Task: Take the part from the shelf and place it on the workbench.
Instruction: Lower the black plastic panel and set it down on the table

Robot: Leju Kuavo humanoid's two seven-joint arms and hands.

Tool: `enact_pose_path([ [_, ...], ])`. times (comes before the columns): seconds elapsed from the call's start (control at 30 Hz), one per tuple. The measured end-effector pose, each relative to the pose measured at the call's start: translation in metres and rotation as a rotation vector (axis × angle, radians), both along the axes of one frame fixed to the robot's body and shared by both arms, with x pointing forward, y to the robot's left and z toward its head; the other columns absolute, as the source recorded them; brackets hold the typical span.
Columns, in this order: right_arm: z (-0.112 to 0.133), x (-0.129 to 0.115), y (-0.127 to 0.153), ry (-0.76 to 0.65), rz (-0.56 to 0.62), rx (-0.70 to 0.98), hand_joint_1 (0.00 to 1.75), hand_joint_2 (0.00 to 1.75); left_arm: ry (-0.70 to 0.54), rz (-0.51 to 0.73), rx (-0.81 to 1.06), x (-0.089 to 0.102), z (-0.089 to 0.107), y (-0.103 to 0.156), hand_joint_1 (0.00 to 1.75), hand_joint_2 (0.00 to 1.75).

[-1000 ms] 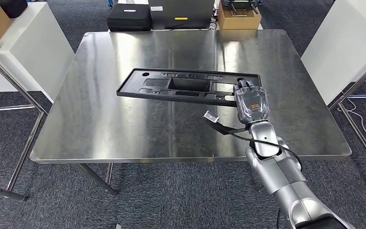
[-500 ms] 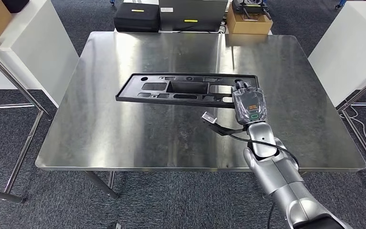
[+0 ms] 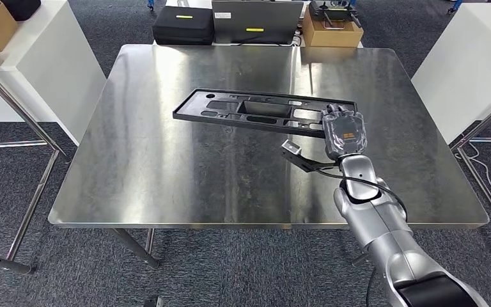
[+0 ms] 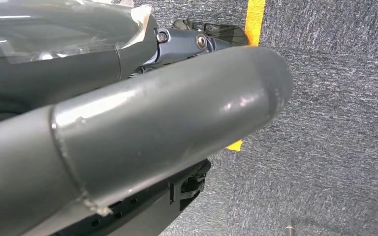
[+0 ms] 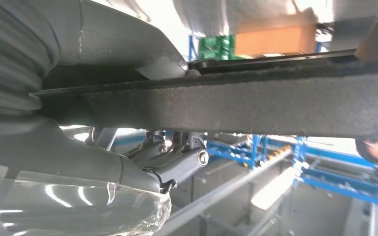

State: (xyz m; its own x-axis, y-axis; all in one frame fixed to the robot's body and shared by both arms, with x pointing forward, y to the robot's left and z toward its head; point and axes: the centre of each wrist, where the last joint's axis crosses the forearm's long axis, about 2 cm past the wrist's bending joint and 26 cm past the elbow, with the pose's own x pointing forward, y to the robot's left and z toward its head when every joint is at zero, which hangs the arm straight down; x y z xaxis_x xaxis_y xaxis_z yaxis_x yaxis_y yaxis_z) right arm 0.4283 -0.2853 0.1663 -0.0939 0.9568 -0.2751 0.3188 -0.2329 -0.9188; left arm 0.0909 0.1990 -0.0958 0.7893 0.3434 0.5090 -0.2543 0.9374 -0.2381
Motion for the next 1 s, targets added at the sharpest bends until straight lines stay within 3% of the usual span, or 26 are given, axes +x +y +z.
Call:
enact_pose_path([
  [0.6,-0.021,0.002,-0.036,0.143,-0.168,0.075,1.75,1.75,0.001,0.023,-0.003,0.000,0.000,0.000,0.00,0.00],
  [1.0,-0.035,-0.003,-0.043,0.256,-0.210,0.108,1.75,1.75,0.005,0.049,-0.016,-0.001,0.000,0.001,0.00,0.00],
])
